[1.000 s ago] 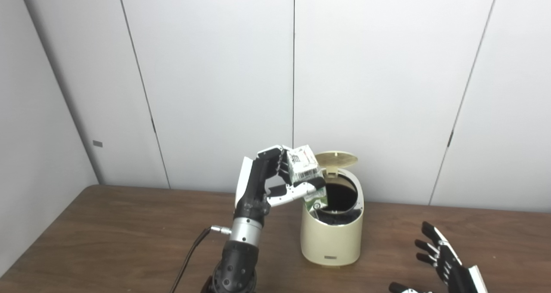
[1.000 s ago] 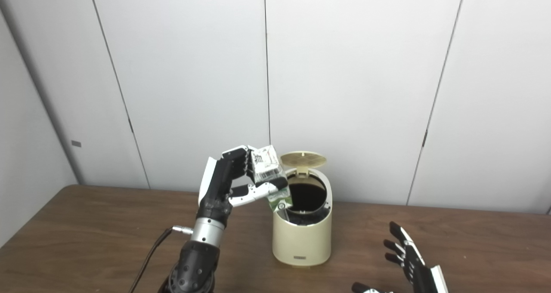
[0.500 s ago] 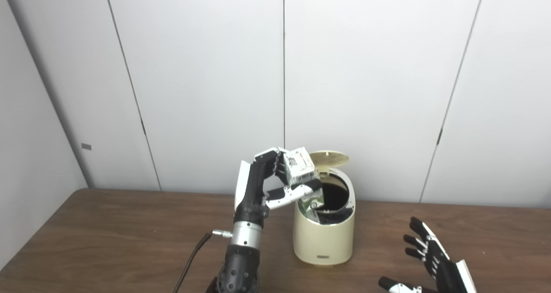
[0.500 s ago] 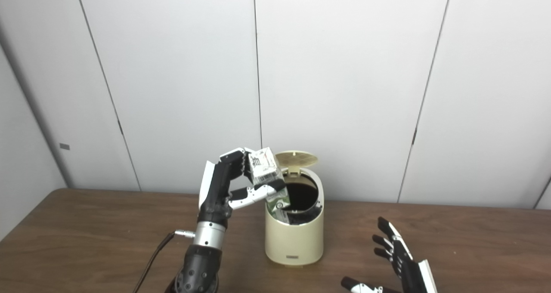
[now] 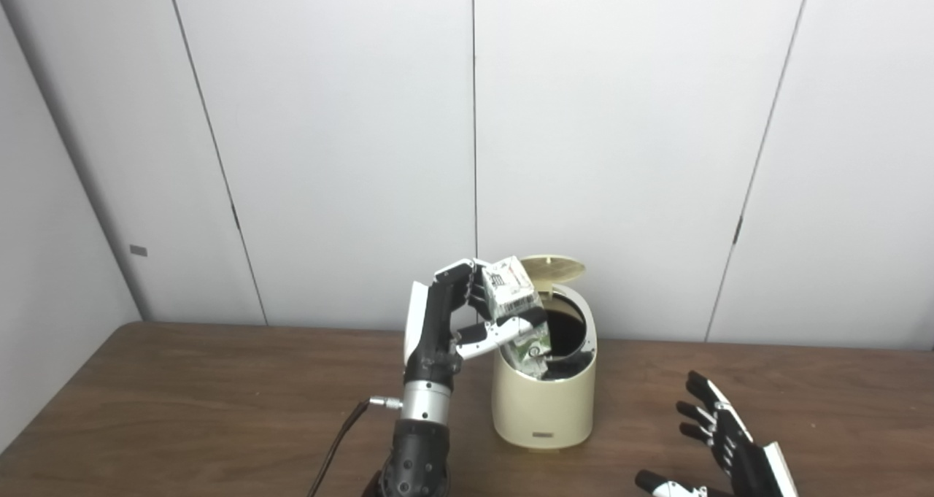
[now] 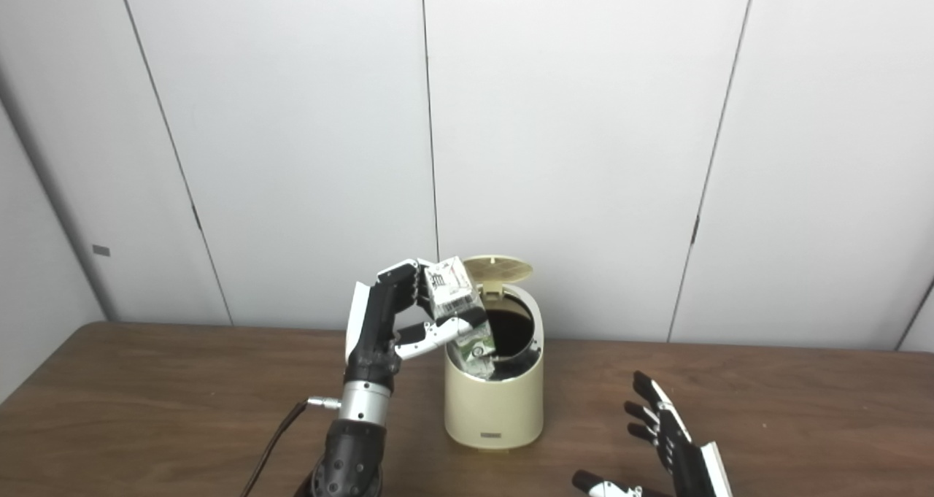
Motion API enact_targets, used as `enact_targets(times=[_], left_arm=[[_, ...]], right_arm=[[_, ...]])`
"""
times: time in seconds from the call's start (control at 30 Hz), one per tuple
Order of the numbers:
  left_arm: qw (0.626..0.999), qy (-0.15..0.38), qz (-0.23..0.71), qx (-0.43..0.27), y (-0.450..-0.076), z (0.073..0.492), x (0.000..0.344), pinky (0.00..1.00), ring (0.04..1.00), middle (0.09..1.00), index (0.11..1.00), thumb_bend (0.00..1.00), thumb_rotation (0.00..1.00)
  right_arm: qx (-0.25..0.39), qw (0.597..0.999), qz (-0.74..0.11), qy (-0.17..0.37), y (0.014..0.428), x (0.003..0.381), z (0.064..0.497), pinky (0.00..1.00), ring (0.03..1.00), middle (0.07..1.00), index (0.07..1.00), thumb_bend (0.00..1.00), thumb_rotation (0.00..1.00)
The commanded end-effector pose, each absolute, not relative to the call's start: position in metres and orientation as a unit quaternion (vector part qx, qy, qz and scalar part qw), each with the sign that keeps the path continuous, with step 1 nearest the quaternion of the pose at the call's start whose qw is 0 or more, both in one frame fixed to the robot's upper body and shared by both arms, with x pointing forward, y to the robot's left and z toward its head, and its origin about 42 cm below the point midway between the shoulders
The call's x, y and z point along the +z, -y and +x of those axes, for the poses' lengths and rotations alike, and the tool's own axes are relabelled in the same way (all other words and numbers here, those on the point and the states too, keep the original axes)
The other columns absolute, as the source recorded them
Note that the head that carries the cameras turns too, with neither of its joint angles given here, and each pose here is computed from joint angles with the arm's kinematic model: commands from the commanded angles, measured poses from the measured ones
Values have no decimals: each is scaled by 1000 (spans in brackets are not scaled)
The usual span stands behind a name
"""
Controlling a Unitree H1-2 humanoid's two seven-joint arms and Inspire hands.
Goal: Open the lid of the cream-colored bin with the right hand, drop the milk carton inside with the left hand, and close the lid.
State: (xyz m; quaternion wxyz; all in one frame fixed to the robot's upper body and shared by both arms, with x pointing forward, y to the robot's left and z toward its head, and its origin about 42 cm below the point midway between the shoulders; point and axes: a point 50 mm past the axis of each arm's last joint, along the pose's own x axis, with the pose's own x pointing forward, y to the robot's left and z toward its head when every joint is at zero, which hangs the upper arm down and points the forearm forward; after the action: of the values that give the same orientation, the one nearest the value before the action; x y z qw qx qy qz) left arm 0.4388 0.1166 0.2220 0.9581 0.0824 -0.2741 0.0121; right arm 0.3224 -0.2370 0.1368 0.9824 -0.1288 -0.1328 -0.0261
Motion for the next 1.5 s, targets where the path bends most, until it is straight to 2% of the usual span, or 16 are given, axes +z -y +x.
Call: enact_targets(times=[0.0,0.33,0.8,1.0,1.47], left_arm=[[939,338,63,13,-104,447,259,356,413,472,494,523,0],[945,325,44,11,-96,454,248,361,419,475,490,524,0],[951,307,31,15,-84,462,234,366,422,476,490,523,0],[954,297,30,22,-79,464,230,374,424,477,490,523,0],[954,294,62,22,-67,461,216,375,416,471,496,523,0]], right_arm=[[-27,974,-125,188,233,159,329,778,843,917,900,841,250],[-29,974,-121,191,227,161,328,762,836,921,895,833,245],[-31,973,-122,192,224,163,326,755,836,924,902,852,297],[-31,973,-120,193,222,166,324,772,834,921,901,840,274],[-32,974,-119,191,222,167,323,771,845,924,901,856,295]])
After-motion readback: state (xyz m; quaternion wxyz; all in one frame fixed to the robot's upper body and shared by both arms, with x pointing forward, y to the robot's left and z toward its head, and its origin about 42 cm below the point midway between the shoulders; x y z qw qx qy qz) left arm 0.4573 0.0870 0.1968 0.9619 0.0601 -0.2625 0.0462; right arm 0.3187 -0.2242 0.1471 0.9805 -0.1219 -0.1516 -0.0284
